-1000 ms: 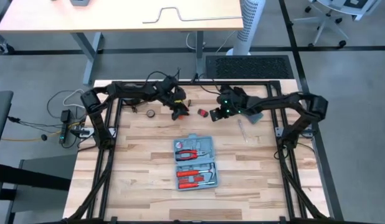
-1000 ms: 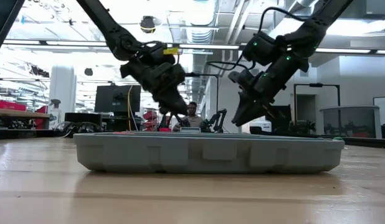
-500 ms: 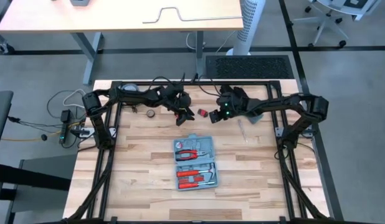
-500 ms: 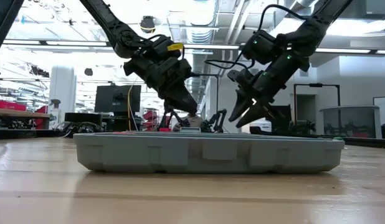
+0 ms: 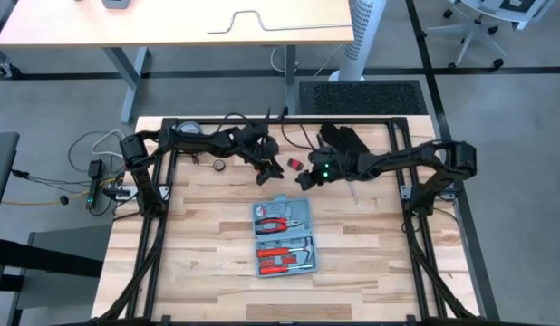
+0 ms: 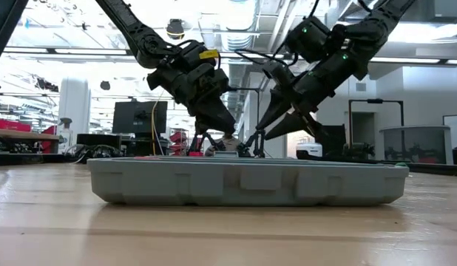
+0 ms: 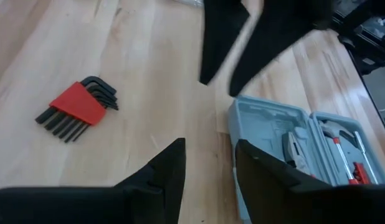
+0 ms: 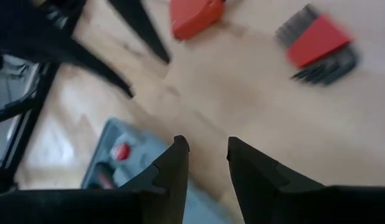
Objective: Prefit tool cases
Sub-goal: Put the black Allen wrench set into the gray toolbox
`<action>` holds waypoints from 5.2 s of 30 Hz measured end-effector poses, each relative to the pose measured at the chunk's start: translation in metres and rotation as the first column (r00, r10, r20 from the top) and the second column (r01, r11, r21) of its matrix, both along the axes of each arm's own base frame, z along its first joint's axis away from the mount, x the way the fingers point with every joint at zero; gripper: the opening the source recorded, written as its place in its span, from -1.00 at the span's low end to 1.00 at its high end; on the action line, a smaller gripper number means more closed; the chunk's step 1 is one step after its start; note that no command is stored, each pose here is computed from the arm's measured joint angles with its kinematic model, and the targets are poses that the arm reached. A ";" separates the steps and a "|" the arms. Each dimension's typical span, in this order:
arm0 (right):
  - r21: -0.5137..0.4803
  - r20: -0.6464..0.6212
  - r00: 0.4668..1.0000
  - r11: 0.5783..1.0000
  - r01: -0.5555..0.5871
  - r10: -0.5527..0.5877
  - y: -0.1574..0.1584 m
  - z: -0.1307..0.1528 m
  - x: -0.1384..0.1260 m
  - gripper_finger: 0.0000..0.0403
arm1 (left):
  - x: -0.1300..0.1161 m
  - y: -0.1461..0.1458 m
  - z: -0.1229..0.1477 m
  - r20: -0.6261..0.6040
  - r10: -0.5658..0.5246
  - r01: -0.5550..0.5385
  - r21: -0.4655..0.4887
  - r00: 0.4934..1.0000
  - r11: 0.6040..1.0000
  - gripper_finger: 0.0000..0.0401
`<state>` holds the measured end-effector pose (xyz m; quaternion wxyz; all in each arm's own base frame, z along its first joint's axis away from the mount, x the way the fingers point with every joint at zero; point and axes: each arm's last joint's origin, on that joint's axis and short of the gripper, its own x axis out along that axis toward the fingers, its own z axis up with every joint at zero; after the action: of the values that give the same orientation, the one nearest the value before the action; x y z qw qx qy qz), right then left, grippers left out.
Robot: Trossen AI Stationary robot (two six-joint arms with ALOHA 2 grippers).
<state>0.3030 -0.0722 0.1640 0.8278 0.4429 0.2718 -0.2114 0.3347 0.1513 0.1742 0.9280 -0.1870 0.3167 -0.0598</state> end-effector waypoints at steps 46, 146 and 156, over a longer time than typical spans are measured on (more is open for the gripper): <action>-0.497 0.283 0.939 0.807 0.318 -0.196 -0.001 0.128 -0.076 -0.39 | 0.006 -0.012 0.001 0.004 -0.011 0.011 -0.039 1.000 0.999 -0.35; -0.193 -0.291 0.908 0.911 -0.364 0.302 -0.107 -0.007 0.031 -0.10 | -0.003 -0.001 -0.023 -0.184 0.111 -0.100 0.070 0.977 0.993 -0.52; -0.211 -0.343 0.889 0.898 -0.387 0.303 -0.104 -0.011 0.032 0.23 | -0.003 0.000 -0.022 -0.158 0.059 -0.048 0.074 0.986 0.996 -0.59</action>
<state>0.3352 -0.1766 0.1528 0.8539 0.2310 0.4381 -0.1602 0.3315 0.1511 0.1524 0.9068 -0.1672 0.3869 -0.0084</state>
